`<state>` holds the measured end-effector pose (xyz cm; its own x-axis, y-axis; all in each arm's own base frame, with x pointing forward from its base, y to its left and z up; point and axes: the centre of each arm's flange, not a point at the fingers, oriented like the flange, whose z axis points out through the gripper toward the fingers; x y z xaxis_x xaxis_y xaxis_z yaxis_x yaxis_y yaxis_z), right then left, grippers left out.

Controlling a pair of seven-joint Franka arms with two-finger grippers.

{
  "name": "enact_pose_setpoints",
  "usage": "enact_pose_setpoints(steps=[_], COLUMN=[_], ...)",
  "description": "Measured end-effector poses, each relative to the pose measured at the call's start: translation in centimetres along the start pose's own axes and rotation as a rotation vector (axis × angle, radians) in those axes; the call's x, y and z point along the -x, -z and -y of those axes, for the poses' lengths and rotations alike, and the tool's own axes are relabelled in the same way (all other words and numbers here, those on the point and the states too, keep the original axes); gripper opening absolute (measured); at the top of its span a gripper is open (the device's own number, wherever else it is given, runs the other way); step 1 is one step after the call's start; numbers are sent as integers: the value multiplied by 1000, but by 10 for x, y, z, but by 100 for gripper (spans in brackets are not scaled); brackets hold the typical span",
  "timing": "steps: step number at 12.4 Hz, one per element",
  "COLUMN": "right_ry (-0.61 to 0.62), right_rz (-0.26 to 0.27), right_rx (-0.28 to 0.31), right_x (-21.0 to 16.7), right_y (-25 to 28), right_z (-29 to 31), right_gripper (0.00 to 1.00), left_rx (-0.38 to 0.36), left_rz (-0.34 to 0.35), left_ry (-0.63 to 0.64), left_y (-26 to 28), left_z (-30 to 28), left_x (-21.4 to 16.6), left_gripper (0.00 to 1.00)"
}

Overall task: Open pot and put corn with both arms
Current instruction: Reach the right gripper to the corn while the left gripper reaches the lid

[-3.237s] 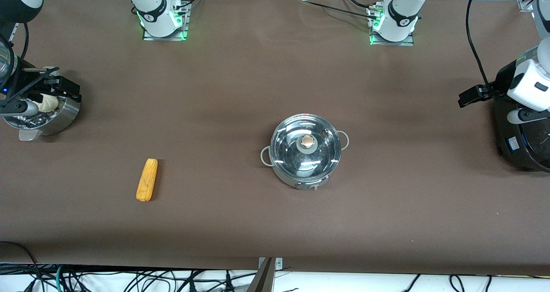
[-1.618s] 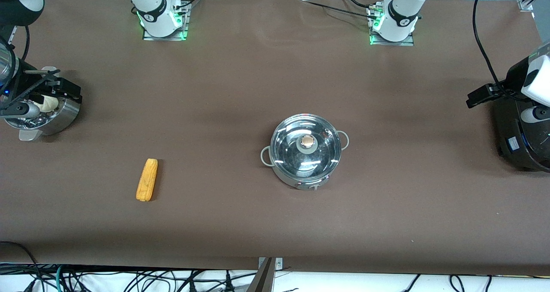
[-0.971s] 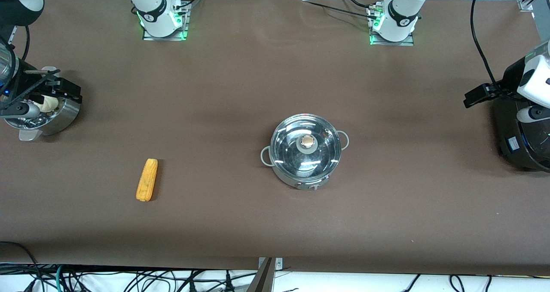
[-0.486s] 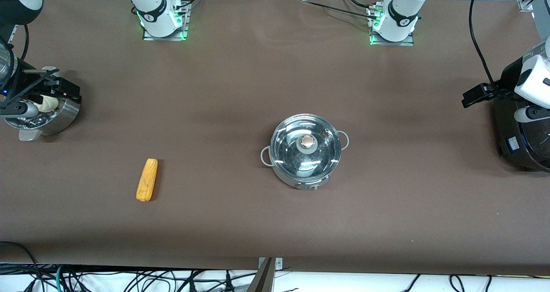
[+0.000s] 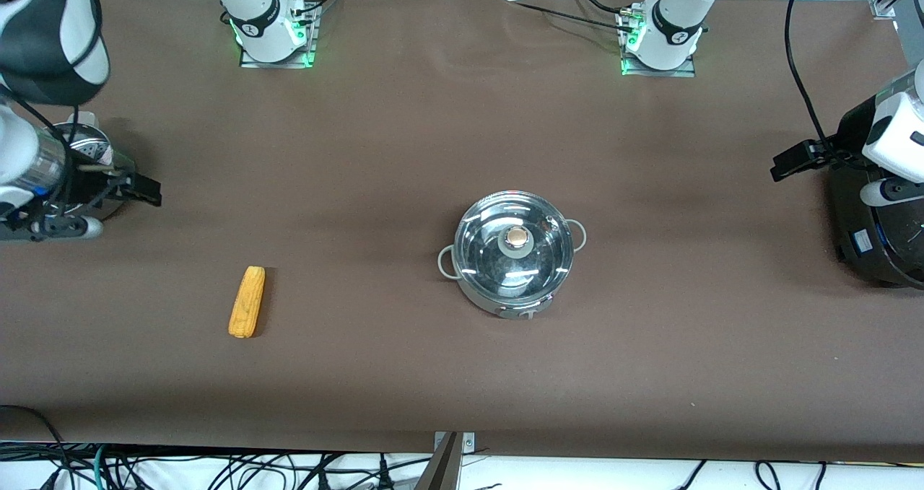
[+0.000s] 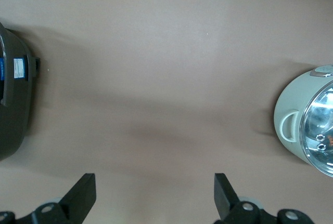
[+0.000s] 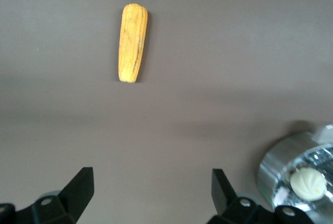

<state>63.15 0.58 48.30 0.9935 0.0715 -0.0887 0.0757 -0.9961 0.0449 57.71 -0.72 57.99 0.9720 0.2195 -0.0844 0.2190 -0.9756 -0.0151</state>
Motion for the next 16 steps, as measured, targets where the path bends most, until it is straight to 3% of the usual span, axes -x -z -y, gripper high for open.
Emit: enact_pose_setpoints(steps=[4,10,13,16], right_ry=[25,18,16,14], right_rz=[1,-28,-59,-103], right_rx=[-57,-65,-67,-67], right_x=[-49,-79,-88,-95], right_y=[-103,-198,-225,-250], right_z=[31,34,35,36], right_gripper=[100,100,100,100], left_rx=[2,0,25,61], left_rz=[-7,12,48,95], left_ry=[5,-7,-99,-99], left_y=[2,-8,-24,-51], left_z=[3,-5,-67,-140], left_x=[-2,-5,5,3], left_gripper=[100,100,100,100])
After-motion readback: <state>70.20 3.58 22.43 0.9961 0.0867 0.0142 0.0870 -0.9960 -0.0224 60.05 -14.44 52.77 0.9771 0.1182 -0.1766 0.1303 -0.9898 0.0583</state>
